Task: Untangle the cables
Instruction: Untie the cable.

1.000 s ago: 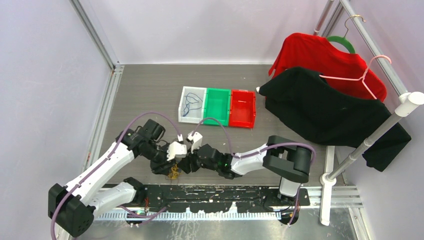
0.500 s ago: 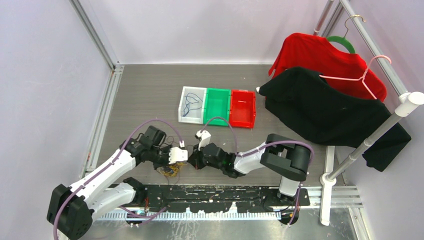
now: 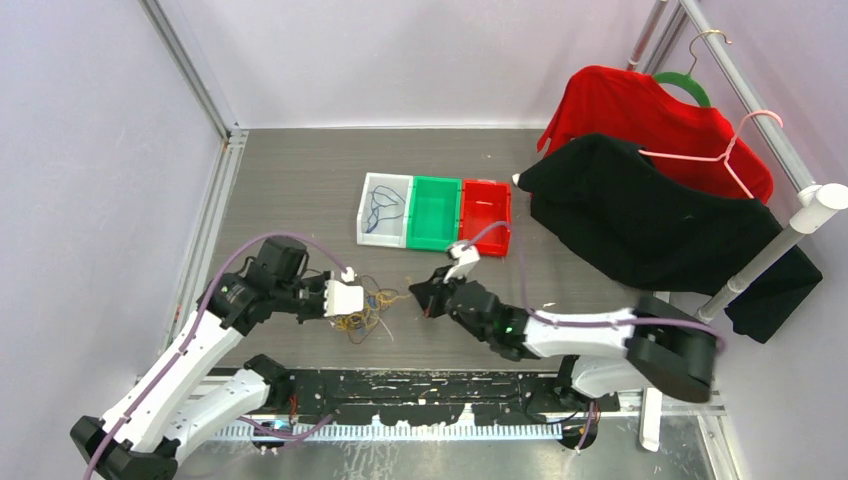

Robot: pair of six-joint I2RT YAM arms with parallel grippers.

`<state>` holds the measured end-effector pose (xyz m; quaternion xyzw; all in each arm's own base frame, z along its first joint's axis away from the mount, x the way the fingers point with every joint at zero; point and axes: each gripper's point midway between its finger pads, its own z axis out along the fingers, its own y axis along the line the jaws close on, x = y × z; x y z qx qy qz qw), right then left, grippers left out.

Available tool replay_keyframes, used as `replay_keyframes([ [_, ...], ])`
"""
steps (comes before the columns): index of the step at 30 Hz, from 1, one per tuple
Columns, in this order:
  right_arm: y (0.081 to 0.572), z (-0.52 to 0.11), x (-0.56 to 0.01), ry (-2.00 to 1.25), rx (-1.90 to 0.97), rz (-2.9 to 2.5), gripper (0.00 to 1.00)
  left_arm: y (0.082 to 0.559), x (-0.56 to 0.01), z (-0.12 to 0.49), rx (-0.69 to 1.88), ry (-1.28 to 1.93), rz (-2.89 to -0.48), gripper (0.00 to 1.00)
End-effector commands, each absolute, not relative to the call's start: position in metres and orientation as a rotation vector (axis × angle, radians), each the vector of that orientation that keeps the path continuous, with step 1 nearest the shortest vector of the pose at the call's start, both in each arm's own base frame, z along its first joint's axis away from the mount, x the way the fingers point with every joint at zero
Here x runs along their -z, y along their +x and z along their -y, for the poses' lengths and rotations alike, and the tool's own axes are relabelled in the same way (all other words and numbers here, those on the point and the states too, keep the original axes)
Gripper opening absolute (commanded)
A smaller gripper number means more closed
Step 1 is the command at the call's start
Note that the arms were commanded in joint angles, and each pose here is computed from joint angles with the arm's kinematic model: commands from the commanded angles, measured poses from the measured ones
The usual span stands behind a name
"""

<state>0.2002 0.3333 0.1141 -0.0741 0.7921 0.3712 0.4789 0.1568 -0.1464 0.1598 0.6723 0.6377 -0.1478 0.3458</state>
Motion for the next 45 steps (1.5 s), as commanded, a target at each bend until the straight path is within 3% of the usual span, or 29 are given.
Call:
replay_keyframes([
  [1,0.232,-0.271,-0.163,0.029,-0.745,-1.798,0.01,0.147,-0.150,0.114,0.219,1.878,-1.636,0.00],
  [12,0.273,-0.111,-0.249,0.372,-0.362,-1.622,0.01,0.155,-0.112,0.057,-0.154,2.028,-1.677,0.00],
  [21,0.263,-0.179,-0.296,0.104,-0.737,-1.623,0.01,0.151,-0.093,0.036,-0.251,2.055,-1.750,0.00],
  [22,0.258,-0.189,-0.305,0.069,-0.805,-1.610,0.01,0.151,-0.094,0.038,-0.240,2.019,-1.769,0.05],
  [28,0.237,-0.231,-0.359,-0.064,-1.080,-1.559,0.01,0.141,-0.145,0.095,0.144,1.745,-1.763,0.66],
  [34,0.225,-0.268,-0.418,-0.115,-1.371,-1.461,0.01,0.168,-0.238,0.172,0.526,1.395,-1.690,0.70],
  [37,0.221,-0.282,-0.440,-0.117,-1.484,-1.405,0.01,0.190,-0.281,0.208,0.678,1.257,-1.601,0.83],
  [38,0.221,-0.287,-0.443,-0.119,-1.502,-1.396,0.01,0.195,-0.290,0.218,0.727,1.218,-1.592,0.90],
  [45,0.216,-0.317,-0.461,-0.103,-1.635,-1.339,0.01,0.219,-0.308,0.260,0.834,1.097,-1.512,0.92],
])
